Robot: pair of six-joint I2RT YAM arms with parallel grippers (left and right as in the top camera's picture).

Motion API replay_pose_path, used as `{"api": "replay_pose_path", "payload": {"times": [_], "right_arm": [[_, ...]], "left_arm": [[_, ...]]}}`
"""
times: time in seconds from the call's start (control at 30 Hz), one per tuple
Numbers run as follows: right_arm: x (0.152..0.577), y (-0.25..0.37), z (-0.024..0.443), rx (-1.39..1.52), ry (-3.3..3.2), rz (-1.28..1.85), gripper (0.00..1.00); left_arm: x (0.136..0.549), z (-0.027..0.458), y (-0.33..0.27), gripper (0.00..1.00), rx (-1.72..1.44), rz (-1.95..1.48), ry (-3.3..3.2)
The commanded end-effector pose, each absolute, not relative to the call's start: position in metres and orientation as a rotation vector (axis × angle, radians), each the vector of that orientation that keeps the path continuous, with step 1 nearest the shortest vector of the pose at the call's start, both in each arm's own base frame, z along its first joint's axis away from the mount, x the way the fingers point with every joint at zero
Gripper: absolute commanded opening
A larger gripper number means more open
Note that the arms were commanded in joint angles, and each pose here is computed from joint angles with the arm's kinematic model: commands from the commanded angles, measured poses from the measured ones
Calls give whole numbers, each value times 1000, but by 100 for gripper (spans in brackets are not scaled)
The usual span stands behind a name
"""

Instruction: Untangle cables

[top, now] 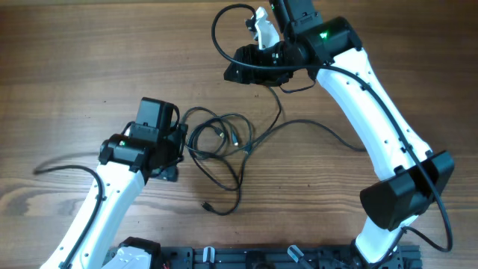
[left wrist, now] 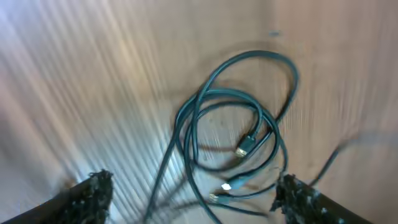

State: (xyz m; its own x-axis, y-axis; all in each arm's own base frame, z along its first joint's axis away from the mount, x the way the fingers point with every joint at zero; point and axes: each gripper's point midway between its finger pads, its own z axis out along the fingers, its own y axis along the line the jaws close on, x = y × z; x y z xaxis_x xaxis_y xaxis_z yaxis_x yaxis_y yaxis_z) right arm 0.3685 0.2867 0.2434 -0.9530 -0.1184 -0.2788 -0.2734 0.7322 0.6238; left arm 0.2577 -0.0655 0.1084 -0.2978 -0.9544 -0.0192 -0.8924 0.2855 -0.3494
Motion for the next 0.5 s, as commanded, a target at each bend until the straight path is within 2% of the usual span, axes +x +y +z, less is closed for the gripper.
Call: {"api": "replay_pose_path", "payload": {"times": [0.0, 0.07, 0.13, 0.23, 0.3, 0.37, 0.47], "right_arm": [[369, 281, 258, -335, 2668, 977, 60], [372, 276, 255, -320, 2675, 933, 60], [373, 274, 254, -313, 2677, 909, 60], [376, 271, 252, -302, 2679, 876, 61], [378, 268, 250, -293, 2680, 848, 61], [378, 266, 249, -287, 2688, 832, 61], [378, 265, 248, -284, 2692, 820, 62]], "left_arm": [[282, 120, -54, 87, -953, -244, 2530], [295, 122, -58, 85, -803, -251, 2534], [303, 118, -67, 77, -680, -276, 2565], [311, 94, -82, 71, -564, -317, 2657], [319, 69, -91, 61, -434, -319, 2724], [326, 53, -95, 57, -363, -317, 2754], [335, 35, -101, 54, -286, -323, 2767]]}}
